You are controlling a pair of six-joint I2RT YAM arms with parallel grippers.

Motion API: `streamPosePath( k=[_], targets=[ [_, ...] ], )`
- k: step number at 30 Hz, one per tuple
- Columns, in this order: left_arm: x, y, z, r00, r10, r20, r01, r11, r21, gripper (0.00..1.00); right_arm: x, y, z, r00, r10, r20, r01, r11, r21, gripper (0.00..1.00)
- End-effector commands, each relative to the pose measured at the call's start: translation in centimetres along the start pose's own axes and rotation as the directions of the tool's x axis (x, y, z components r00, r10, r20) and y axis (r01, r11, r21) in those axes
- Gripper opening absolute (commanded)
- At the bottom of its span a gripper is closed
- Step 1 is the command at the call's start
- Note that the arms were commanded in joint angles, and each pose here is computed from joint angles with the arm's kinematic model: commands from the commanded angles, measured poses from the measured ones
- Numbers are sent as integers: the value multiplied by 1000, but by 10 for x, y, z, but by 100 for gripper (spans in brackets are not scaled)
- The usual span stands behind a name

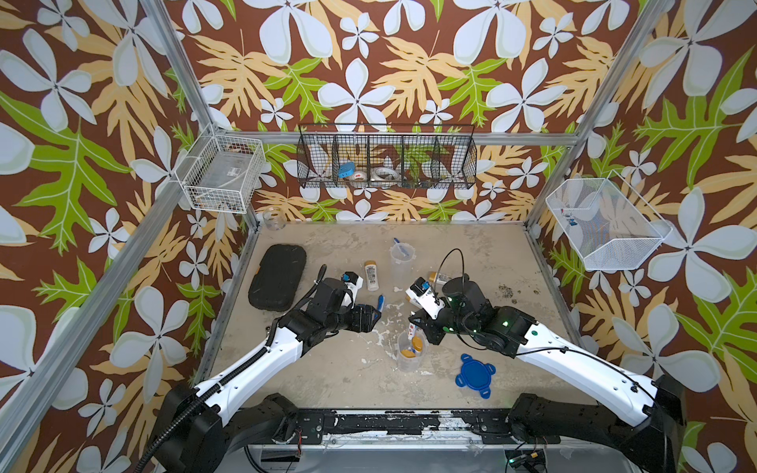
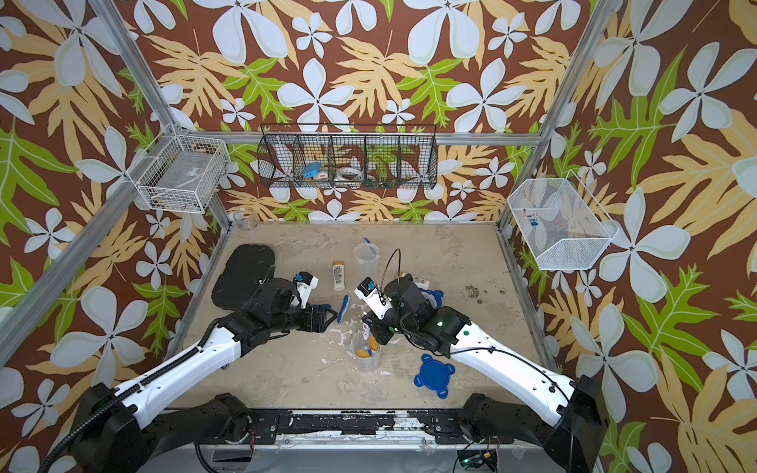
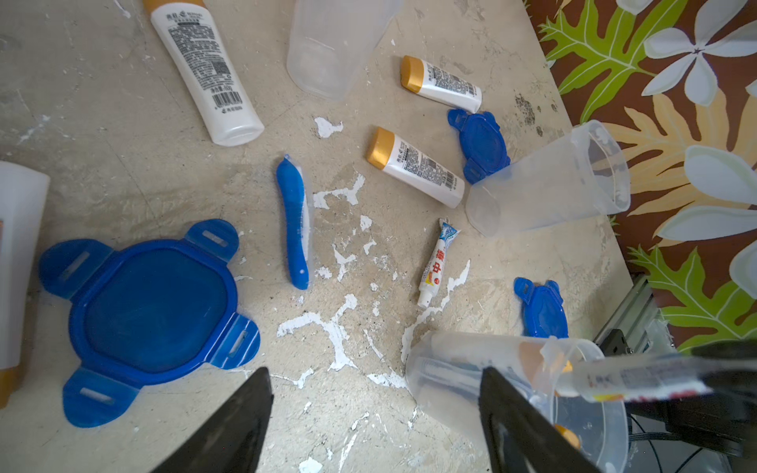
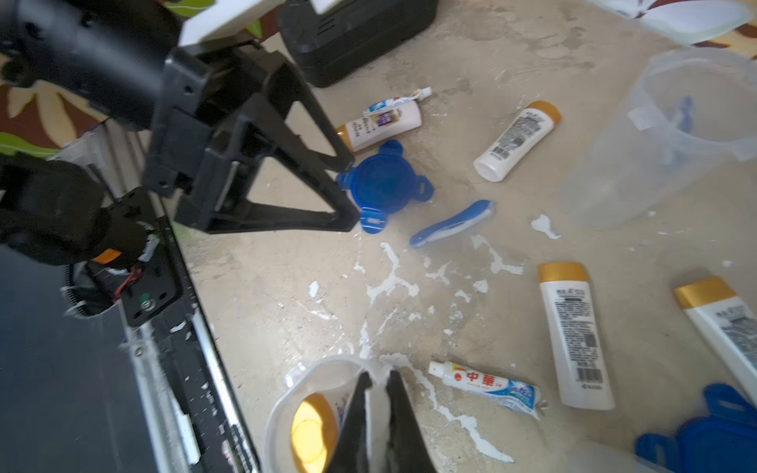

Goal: Pack away toiletry kits
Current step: Place the toiletry item into the container, then pick up the lid from the center of the board.

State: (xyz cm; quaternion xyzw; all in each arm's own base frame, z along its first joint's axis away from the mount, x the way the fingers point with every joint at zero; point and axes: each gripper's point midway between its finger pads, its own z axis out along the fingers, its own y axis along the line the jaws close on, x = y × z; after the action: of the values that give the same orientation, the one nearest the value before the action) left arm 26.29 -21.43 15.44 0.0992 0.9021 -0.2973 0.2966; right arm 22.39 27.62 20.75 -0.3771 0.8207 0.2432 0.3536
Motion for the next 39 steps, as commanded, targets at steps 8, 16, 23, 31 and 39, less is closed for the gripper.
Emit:
streamPosePath(
  k=[8, 16, 23, 31, 39],
  targets=[
    [-9, 3, -2, 1000, 17, 24, -16, 1000, -20, 80, 14, 7, 17, 998, -57, 3, 57, 998, -1, 10],
    [-13, 0, 1, 1000, 19, 24, -19, 1000, -9, 80, 18, 11, 10, 996, -93, 7, 93, 995, 23, 53],
    [-13, 12, 11, 999, 17, -42, -20, 996, -82, 79, -13, 7, -11, 996, -75, 54, 71, 995, 70, 65],
    [-12, 49, 44, 978, -17, -206, -40, 962, -270, 76, -27, -14, -8, 988, 144, 54, -144, 990, -4, 72],
    [-31, 72, 78, 966, -34, -256, -68, 923, -378, 73, -30, -45, -13, 980, 197, 34, -199, 976, 87, 92]
  ],
)
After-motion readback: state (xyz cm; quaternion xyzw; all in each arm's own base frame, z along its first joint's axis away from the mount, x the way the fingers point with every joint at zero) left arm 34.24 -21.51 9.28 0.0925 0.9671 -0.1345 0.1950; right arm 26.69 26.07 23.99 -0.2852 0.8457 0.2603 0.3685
